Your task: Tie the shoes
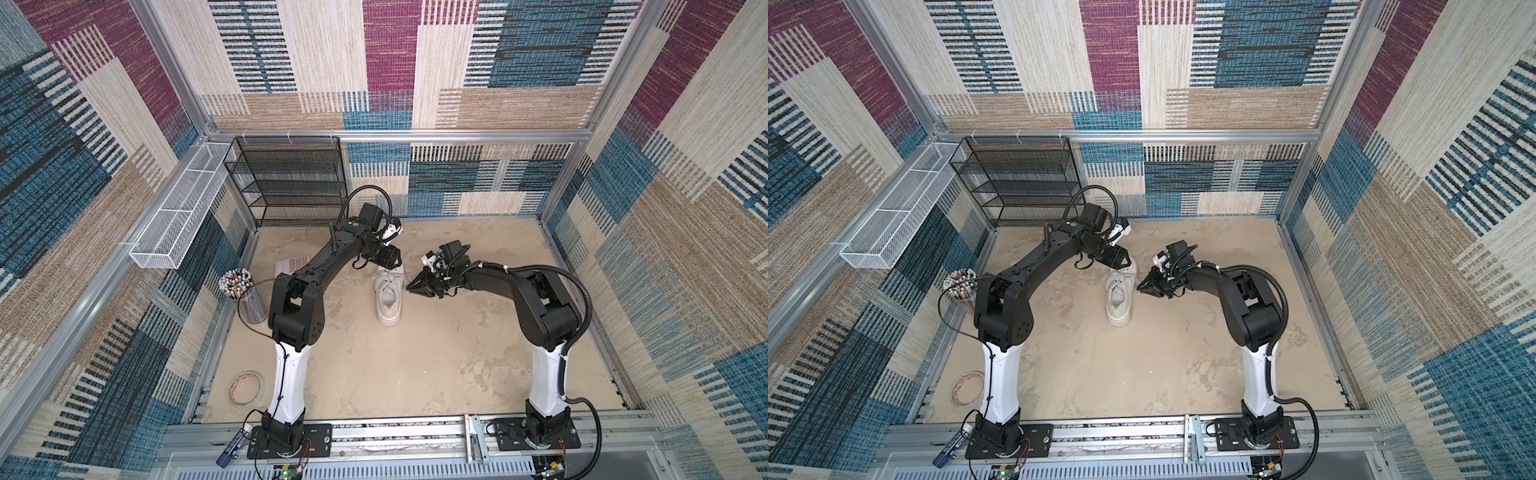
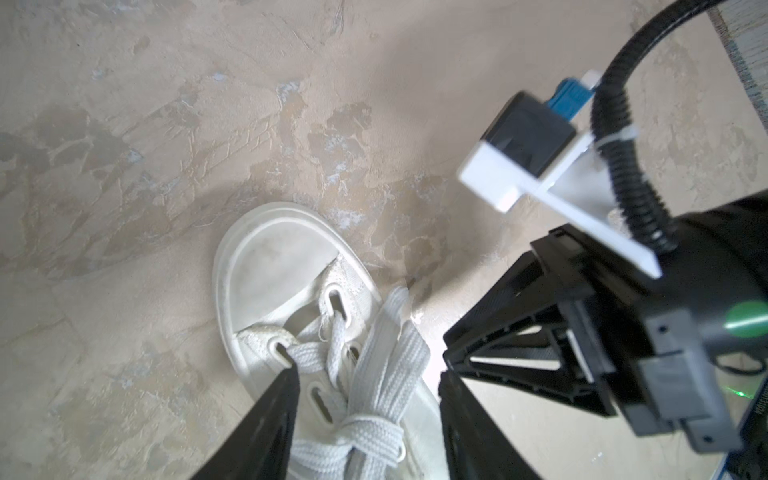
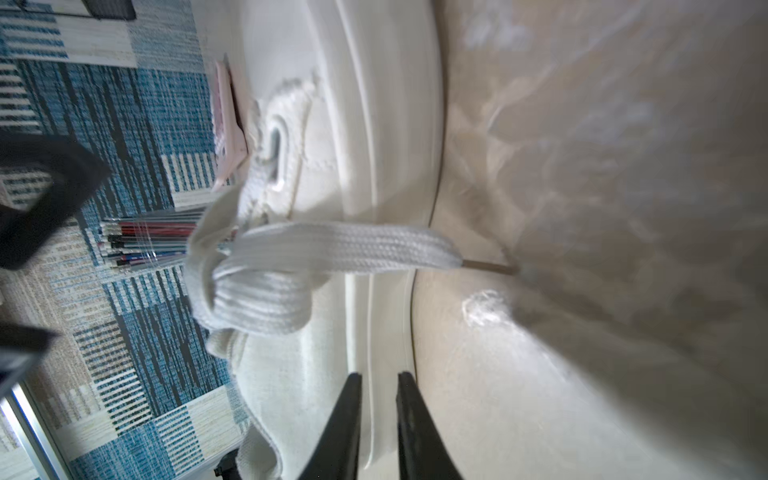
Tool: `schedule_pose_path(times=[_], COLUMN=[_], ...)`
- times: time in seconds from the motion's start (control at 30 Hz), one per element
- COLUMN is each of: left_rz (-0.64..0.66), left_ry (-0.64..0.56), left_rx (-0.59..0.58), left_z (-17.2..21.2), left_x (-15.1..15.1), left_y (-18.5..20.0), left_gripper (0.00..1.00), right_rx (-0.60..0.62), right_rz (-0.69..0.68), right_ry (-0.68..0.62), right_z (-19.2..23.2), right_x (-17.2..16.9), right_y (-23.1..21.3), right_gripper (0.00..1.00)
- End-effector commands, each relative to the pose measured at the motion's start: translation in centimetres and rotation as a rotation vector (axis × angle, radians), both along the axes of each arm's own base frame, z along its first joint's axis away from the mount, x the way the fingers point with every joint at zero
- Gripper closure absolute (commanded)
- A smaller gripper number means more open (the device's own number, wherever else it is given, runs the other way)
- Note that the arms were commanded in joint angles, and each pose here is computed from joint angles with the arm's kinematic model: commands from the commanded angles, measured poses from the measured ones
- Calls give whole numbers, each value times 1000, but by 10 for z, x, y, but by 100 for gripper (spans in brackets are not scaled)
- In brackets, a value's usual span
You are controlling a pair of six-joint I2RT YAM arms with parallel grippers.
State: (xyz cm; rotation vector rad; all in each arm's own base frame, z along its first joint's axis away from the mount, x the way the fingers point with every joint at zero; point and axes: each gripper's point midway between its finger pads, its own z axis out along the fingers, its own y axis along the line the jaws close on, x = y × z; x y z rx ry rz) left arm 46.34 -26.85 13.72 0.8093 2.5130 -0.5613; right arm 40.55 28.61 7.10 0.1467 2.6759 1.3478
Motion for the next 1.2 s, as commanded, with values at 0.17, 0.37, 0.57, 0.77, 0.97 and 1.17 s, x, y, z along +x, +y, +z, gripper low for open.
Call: schedule_pose_path(times=[0.17,0.37,0.57,0.77,0.97,1.17], left_rz=[-52,-48,-38,-35,-31,-27], left_ry=[20,30,33,39,42,53], left_rx=[31,37,42,42,44,47], left_z=[-6,-8,-9,-10,-10,-12], left_x=[-12,-15,-16,-17,-18,-22], left_y=[5,7,11,13,14,16], left_gripper=[45,45,45,45,45,46], right_rx=[15,54,80,102,137,193], right_rz=[-22,-21,-6,6,12,13], right_ry=[-53,-45,-29,-8,-3,9], right_z=[6,4,3,-3,-3,-3], right_x=[31,45,43,41,43,40], right_y=[0,6,10,15,19,23], right_gripper=[76,74,73,72,73,79])
